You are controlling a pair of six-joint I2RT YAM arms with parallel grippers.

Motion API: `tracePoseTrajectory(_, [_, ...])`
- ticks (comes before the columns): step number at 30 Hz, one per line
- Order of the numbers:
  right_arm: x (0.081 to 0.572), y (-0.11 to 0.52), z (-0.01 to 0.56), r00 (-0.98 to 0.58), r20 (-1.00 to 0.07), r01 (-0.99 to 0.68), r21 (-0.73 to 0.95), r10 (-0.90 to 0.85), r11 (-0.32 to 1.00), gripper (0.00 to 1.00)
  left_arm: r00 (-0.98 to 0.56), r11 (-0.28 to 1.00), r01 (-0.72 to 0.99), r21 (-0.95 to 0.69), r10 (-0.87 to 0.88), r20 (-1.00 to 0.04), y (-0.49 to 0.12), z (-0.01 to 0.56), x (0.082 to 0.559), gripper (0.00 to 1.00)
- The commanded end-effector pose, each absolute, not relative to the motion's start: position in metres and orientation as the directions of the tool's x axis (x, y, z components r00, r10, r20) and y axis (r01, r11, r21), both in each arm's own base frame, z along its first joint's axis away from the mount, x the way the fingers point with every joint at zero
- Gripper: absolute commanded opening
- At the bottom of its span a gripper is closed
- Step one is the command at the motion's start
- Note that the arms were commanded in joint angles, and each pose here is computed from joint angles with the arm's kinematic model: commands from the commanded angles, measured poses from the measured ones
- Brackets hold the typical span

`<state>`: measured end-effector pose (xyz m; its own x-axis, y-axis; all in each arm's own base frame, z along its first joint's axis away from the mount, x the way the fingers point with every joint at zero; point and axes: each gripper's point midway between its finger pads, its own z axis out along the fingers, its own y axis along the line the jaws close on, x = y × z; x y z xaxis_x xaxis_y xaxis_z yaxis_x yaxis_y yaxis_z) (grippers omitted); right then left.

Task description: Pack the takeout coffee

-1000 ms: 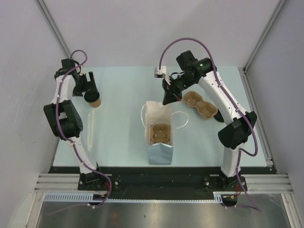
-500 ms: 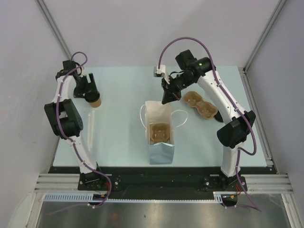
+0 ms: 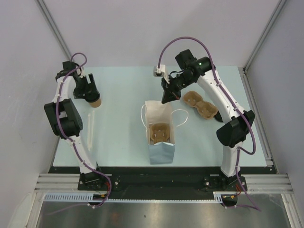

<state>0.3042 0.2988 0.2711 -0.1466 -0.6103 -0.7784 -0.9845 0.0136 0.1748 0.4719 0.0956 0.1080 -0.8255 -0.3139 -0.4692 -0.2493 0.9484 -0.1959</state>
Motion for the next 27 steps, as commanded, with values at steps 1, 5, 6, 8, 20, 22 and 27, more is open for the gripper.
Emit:
tracePoseTrajectory(1, [0.294,0.296,0.275,-0.178,-0.763,-0.976,0.216,-0.621,0.014,0.00,-0.829,0.935,-0.293,-0.199,-0.352,-0.435,0.104,0.094,0.466,0.91])
tracePoseTrajectory(5, [0.294,0.296,0.275,-0.180,-0.762,-0.976,0.217,-0.622,0.015,0.00,-0.819,0.936,-0.284,-0.207,-0.349,-0.455,0.104,0.104,0.467,0.83])
tracePoseTrajectory(6, [0.295,0.296,0.275,-0.178,-0.763,-0.977,0.215,-0.621,0.015,0.00,-0.816,0.937,-0.279,-0.210,-0.347,-0.463,0.103,0.109,0.467,0.77])
tracePoseTrajectory(8, [0.296,0.296,0.275,-0.178,-0.762,-0.977,0.213,-0.623,0.019,0.00,-0.810,0.943,-0.253,-0.217,-0.329,-0.486,0.101,0.120,0.468,0.73])
tracePoseTrajectory(20, [0.313,0.300,0.298,-0.247,-0.790,-0.969,0.187,-0.562,0.163,0.00,-0.581,0.953,0.264,-0.150,0.033,-0.813,0.041,0.297,0.441,0.38])
tracePoseTrajectory(22, [0.312,0.300,0.302,-0.258,-0.799,-0.965,0.190,-0.544,0.179,0.00,-0.498,0.918,0.387,-0.090,0.126,-0.858,0.017,0.330,0.424,0.37])
tracePoseTrajectory(27, [0.305,0.300,0.315,-0.256,-0.834,-0.960,0.159,-0.489,0.231,0.00,-0.207,0.708,0.699,0.097,0.331,-0.921,-0.069,0.393,0.361,0.37])
